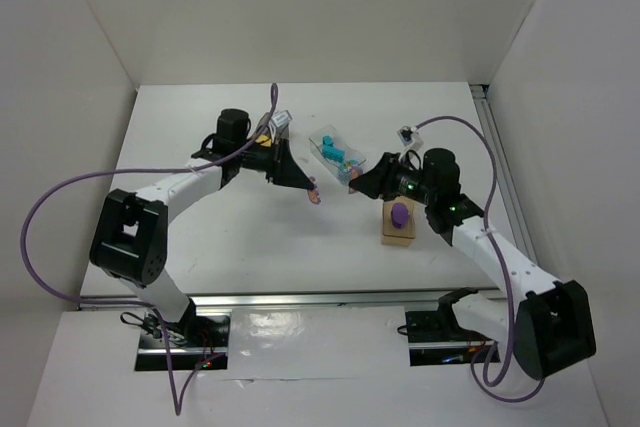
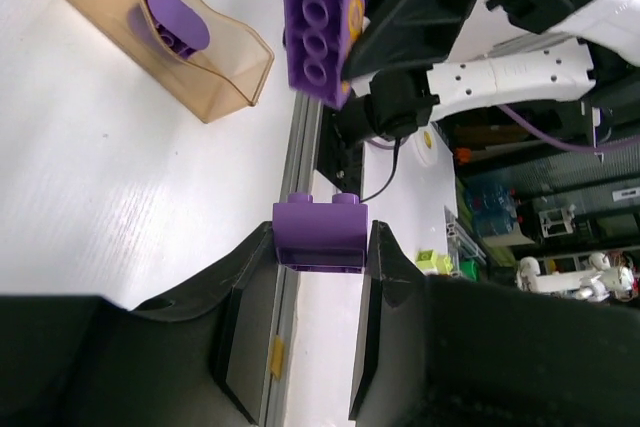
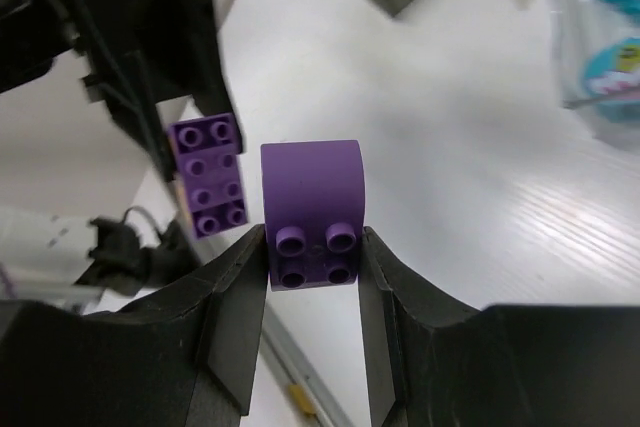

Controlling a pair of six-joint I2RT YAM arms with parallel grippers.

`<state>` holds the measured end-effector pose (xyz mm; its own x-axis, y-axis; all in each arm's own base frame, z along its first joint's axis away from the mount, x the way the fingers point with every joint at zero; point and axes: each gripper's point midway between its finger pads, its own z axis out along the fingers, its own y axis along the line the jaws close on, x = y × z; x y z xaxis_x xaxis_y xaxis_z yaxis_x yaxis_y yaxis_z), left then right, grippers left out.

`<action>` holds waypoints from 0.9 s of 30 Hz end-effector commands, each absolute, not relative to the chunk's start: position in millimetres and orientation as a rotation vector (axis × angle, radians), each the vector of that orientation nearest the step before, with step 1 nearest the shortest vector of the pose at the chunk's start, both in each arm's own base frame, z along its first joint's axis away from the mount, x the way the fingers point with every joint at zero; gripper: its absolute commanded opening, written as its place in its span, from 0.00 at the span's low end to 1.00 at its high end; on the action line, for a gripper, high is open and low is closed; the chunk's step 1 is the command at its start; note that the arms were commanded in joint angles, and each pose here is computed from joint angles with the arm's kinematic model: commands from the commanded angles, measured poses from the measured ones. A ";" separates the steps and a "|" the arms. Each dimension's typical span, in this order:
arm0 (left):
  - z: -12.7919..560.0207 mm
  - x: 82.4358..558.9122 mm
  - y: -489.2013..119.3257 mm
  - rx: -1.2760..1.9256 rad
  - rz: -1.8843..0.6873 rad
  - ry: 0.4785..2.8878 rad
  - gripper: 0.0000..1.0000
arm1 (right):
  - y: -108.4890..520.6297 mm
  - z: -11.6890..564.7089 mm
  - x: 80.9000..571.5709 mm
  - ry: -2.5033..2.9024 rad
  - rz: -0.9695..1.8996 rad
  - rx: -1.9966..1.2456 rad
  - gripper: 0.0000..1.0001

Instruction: Sort the legos into containers by color

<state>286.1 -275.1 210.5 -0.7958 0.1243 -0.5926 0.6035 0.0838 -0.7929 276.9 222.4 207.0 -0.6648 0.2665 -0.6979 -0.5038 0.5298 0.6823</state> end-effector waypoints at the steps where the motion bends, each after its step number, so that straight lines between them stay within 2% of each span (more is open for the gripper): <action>1: 240.6 292.4 -276.4 0.769 -1.690 1.910 0.00 | 179.1 182.6 297.0 2.039 0.880 0.011 0.28; 4: 233.0 311.1 -304.7 0.733 -1.557 2.032 0.00 | 124.1 147.8 304.4 2.165 0.518 0.286 0.29; 6: 218.4 317.5 -318.1 0.660 -1.458 2.171 0.00 | 102.5 132.5 299.8 2.223 0.383 0.356 0.31; 12: 194.1 337.9 -363.8 0.495 -1.317 2.346 0.00 | 86.9 117.6 304.1 2.259 0.265 0.390 0.38; 17: 172.7 340.2 -394.3 0.442 -1.342 2.423 0.00 | 80.8 108.0 311.6 2.271 0.209 0.362 0.48; 19: 175.1 340.7 -399.9 0.435 -1.332 2.425 0.00 | 83.5 104.4 310.9 2.297 0.212 0.330 0.59; 20: 174.6 345.4 -401.9 0.431 -1.323 2.420 0.00 | 83.5 104.4 310.9 2.297 0.212 0.330 0.76; 22: 174.8 344.7 -405.8 0.436 -1.316 2.424 0.00 | 85.2 112.1 308.3 2.283 0.234 0.311 0.84; 24: 174.1 345.8 -411.6 0.452 -1.303 2.426 0.00 | 83.7 131.8 309.8 2.233 0.243 0.315 0.84; 27: 172.9 343.9 -419.5 0.468 -1.273 2.443 0.00 | 65.3 155.2 304.7 2.153 0.185 0.376 0.71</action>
